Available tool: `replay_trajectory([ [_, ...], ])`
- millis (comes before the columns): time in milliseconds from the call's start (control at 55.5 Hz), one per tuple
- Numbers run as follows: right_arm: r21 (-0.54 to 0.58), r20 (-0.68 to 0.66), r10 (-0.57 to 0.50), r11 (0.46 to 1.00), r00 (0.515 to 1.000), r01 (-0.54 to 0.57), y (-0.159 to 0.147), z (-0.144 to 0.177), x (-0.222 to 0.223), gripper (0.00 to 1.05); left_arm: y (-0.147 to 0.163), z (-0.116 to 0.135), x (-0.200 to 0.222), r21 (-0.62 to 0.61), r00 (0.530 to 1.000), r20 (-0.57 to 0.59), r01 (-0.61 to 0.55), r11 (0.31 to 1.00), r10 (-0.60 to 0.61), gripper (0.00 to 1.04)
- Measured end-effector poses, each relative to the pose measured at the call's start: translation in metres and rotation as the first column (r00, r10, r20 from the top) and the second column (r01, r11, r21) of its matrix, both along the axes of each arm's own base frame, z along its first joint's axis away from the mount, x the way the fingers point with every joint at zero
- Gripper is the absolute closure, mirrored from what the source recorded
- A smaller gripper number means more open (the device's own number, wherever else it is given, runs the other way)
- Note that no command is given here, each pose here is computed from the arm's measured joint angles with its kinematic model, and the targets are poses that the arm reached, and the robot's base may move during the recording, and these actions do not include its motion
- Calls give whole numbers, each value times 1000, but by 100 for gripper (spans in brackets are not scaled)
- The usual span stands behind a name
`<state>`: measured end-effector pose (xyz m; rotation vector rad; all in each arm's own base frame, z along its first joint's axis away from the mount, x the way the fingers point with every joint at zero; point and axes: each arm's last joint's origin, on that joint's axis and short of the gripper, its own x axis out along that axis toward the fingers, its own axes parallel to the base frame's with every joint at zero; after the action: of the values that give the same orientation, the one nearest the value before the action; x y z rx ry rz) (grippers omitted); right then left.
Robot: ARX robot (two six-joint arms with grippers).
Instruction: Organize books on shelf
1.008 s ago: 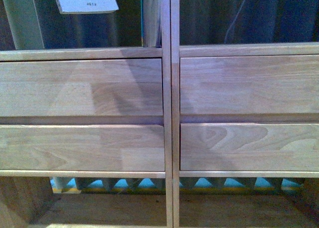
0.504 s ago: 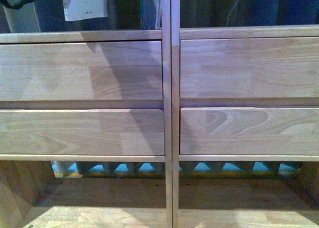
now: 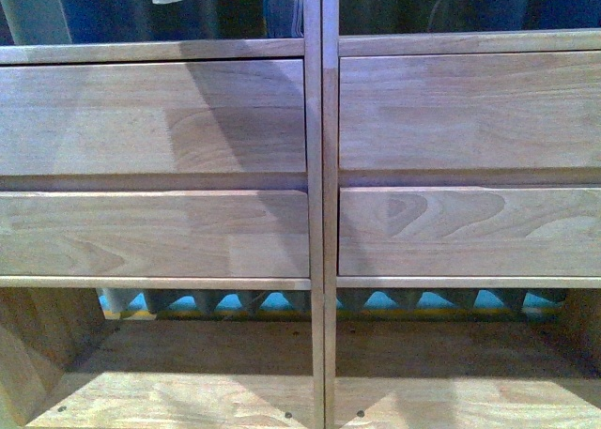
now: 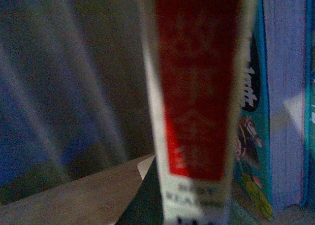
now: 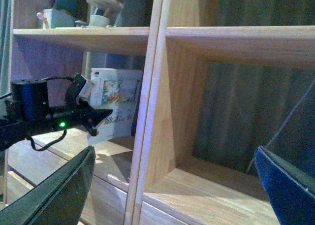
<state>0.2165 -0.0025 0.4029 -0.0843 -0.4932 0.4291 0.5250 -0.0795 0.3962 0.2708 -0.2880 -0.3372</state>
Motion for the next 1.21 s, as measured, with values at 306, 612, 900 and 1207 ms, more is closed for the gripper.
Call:
replay_trajectory([
  [306, -30, 20, 34, 999, 999, -33, 11, -3, -7, 7, -5, -11, 14, 5, 1000, -25, 5, 1000, -5, 98],
  [612, -27, 56, -31, 999, 998, 32, 10, -3, -9, 7, -7, -28, 32, 3, 997, -71, 6, 1000, -6, 98],
  [900, 35, -90, -171, 984, 981, 174, 9, -1, -10, 15, -8, -26, 34, -5, 998, -54, 17, 1000, -18, 98],
  [1207, -25, -463, -383, 907, 800, 420, 2, -90, -41, 59, -13, -22, 32, -11, 998, -42, 36, 999, -37, 98],
])
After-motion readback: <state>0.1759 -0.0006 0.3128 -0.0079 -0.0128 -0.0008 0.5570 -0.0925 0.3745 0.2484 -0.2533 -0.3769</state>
